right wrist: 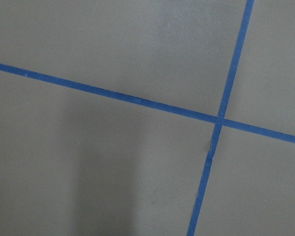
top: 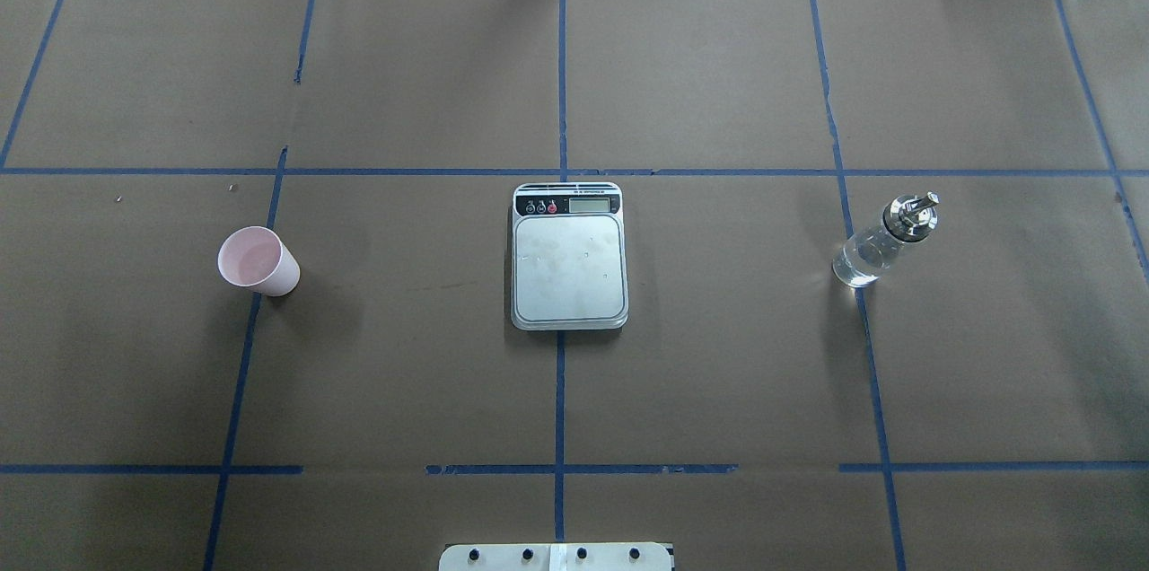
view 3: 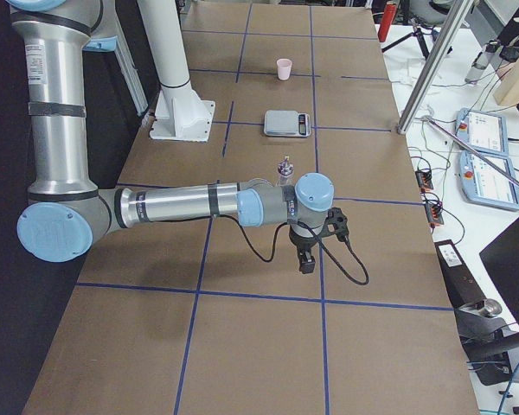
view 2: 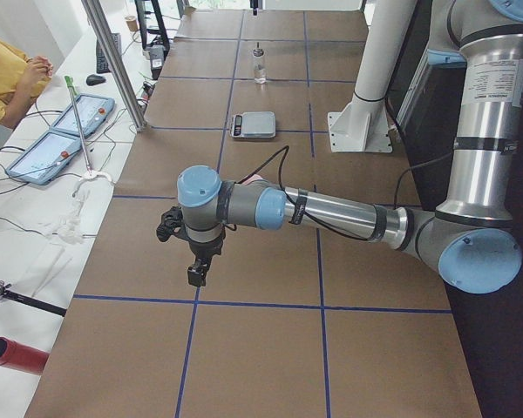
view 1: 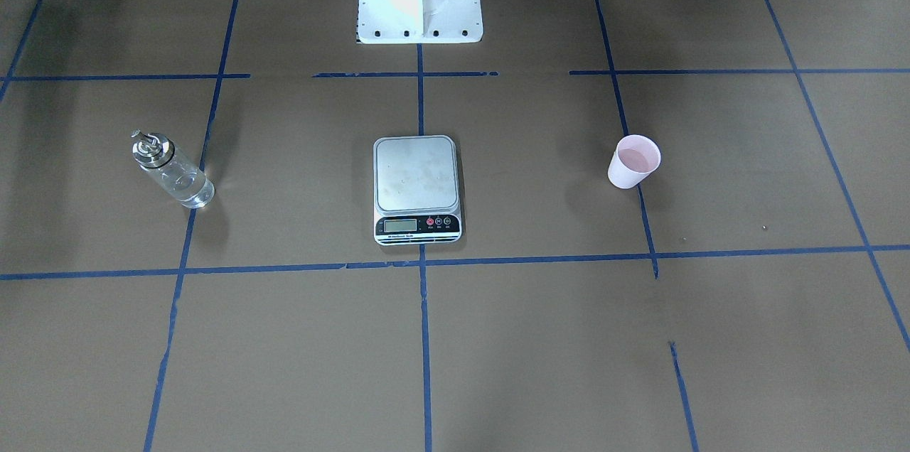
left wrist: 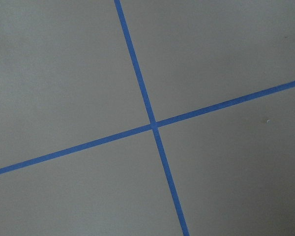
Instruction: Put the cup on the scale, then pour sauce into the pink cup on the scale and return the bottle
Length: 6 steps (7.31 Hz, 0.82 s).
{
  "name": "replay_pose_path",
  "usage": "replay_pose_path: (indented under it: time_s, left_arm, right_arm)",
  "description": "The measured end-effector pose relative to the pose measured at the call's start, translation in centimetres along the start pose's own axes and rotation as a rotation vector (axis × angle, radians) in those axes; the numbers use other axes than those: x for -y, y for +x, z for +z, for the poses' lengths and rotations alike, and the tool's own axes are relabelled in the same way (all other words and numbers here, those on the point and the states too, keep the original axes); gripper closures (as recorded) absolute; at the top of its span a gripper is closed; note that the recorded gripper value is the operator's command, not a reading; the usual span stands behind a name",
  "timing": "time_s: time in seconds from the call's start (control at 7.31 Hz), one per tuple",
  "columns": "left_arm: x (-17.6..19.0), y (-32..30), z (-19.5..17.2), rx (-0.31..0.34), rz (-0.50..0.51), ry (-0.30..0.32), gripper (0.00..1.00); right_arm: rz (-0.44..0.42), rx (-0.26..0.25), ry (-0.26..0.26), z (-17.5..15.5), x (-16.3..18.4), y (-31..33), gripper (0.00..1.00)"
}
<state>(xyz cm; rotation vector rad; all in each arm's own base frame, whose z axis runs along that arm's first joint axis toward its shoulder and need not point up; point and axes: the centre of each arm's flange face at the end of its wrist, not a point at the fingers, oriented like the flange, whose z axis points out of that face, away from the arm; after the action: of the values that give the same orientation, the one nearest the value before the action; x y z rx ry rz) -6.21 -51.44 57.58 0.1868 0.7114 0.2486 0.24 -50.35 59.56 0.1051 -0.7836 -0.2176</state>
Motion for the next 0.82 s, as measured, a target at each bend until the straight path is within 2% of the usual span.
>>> replay_pose_path:
  time_s: [0.82]
  left_arm:
    - [0.6, 1.1, -0.3, -0.065, -0.004, 0.010, 0.00]
  right_arm:
    - [-0.013, 0.011, 0.013, -0.3, 0.3, -0.4, 0.00]
